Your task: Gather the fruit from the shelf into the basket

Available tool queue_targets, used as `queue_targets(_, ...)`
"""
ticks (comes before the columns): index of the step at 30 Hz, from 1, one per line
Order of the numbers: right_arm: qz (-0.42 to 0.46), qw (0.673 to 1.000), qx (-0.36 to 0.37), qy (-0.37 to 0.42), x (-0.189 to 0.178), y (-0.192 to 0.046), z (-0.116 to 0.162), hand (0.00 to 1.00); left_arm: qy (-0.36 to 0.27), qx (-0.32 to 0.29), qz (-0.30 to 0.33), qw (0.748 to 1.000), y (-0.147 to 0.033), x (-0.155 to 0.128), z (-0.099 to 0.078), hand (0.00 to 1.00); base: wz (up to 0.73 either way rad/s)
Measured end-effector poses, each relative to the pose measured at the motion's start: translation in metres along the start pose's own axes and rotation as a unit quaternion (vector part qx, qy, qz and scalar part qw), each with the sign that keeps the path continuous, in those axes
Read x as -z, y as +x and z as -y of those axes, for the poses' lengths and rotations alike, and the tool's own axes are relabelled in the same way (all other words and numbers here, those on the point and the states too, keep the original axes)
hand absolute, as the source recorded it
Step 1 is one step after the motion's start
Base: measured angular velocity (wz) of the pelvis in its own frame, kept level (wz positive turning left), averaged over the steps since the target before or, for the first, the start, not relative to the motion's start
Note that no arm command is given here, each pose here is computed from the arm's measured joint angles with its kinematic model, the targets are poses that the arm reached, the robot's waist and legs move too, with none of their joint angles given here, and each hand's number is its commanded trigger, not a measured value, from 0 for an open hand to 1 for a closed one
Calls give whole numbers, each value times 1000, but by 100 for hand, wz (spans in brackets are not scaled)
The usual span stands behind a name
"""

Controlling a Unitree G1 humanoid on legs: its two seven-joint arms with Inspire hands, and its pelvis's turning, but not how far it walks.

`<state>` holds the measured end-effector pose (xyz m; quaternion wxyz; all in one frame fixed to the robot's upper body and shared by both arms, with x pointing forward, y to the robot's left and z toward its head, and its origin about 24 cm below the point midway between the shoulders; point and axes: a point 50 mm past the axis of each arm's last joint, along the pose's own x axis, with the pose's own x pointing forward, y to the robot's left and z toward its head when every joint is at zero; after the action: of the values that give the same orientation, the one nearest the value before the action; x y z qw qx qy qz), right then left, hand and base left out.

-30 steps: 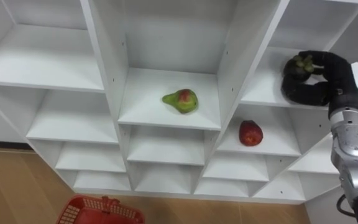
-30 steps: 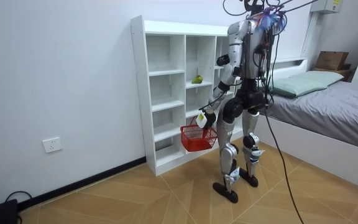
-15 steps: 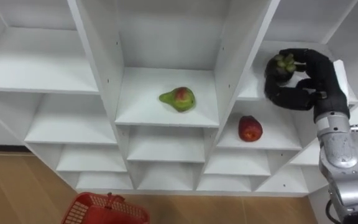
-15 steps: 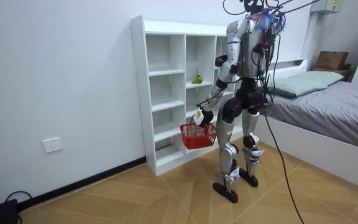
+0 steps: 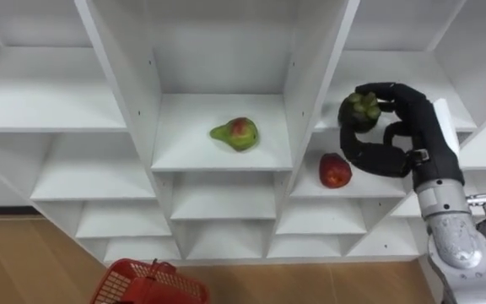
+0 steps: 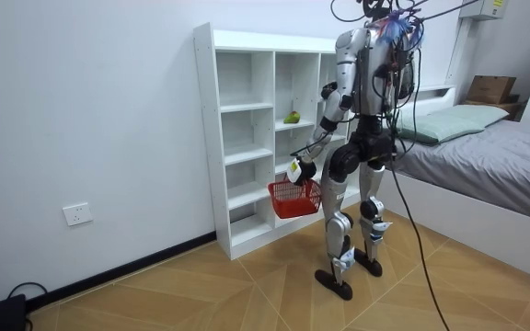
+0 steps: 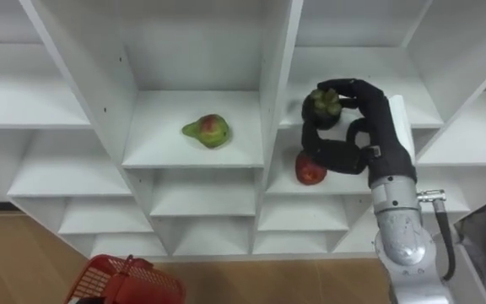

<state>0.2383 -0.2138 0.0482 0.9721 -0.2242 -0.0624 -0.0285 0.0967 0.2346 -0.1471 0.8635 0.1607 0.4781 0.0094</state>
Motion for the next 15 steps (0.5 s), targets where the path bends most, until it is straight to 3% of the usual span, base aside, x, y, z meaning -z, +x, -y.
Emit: queue_targets(15,30,999,-32,-10,-16,-11,-17,100,-1,12,7,1000,2,-6,7,100,-6)
